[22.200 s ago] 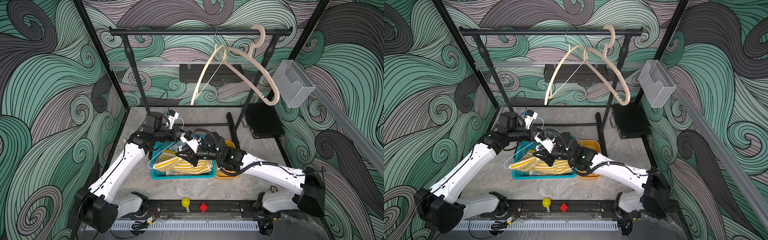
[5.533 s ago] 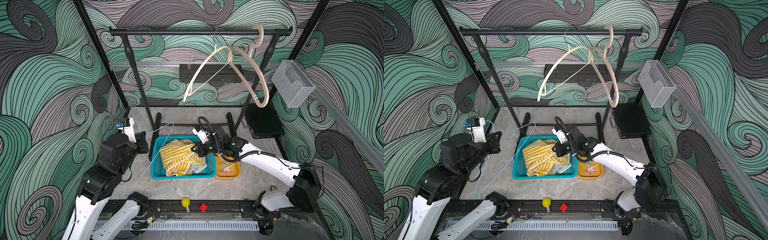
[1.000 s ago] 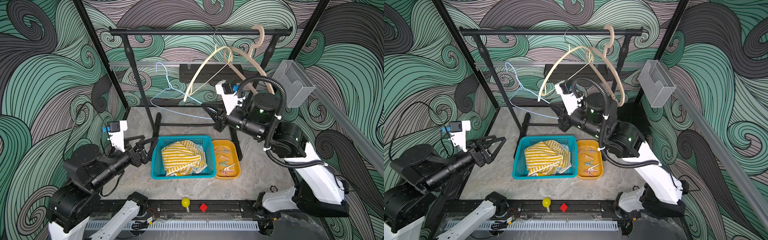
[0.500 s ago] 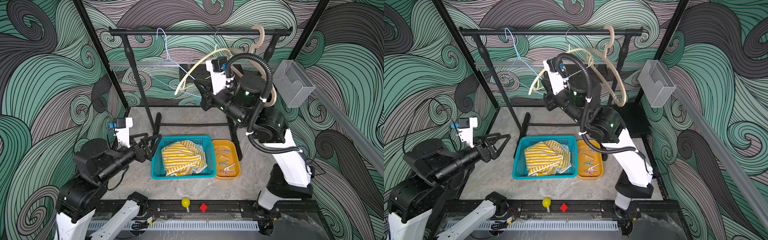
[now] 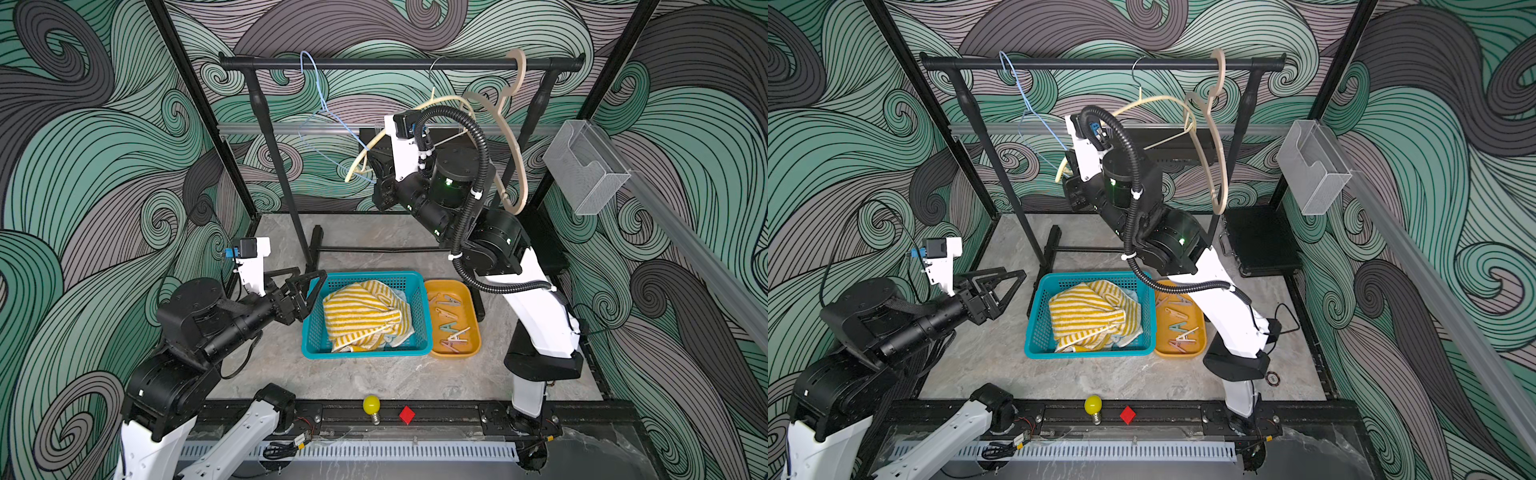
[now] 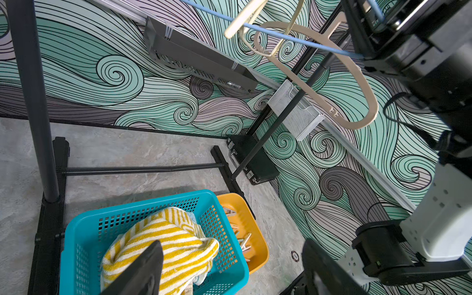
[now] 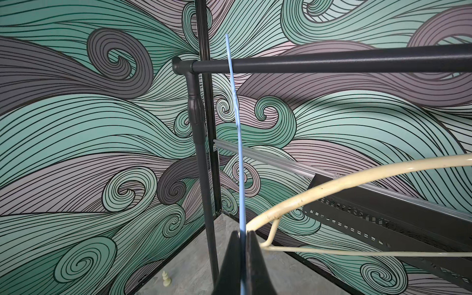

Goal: Remove the clothespins securing towels to the hanger
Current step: Place the hanger on the clothesline.

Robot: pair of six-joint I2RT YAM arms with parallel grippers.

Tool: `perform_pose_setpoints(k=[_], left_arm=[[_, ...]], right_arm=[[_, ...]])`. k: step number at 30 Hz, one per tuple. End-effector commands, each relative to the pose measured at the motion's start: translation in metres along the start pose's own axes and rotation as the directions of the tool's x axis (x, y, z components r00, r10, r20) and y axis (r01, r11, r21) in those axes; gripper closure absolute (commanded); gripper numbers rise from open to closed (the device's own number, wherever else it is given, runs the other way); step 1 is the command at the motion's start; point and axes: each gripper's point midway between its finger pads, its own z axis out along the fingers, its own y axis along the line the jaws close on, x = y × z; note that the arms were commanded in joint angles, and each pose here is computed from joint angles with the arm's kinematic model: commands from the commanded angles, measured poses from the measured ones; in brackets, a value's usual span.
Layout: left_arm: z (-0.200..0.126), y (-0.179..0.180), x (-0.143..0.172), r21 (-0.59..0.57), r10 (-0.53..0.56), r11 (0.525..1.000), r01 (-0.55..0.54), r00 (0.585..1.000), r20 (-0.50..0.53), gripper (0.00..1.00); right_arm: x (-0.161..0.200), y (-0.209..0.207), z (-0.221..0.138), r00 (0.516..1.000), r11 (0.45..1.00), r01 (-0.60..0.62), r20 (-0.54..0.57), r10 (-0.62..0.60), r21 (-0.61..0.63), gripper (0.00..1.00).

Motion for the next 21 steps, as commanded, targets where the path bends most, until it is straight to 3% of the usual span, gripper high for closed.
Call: perform_pose_setpoints(k=[1, 11, 21], left_arm=[[-0.002, -0.004, -0.003, 0.022, 0.010, 1.000, -0.010, 1.000, 0.021, 0.17], [-0.004, -0.005, -0.001, 0.031, 0.007, 0.999, -0.008, 1.000, 0.030, 0.17], [-0.007, -0.005, 0.001, 0.041, -0.004, 0.999, 0.002, 0.999, 0.035, 0.17]], right_arm=[[-0.035, -0.006, -0.011, 0.991, 0.997, -0.068, 0.117, 0.064, 0.027, 1.00], [-0.037, -0.010, -0.009, 0.986, 0.992, -0.103, 0.135, 0.093, 0.068, 1.00], [-0.016, -0.013, 0.004, 0.994, 0.990, -0.077, 0.084, 0.067, 0.120, 1.00]])
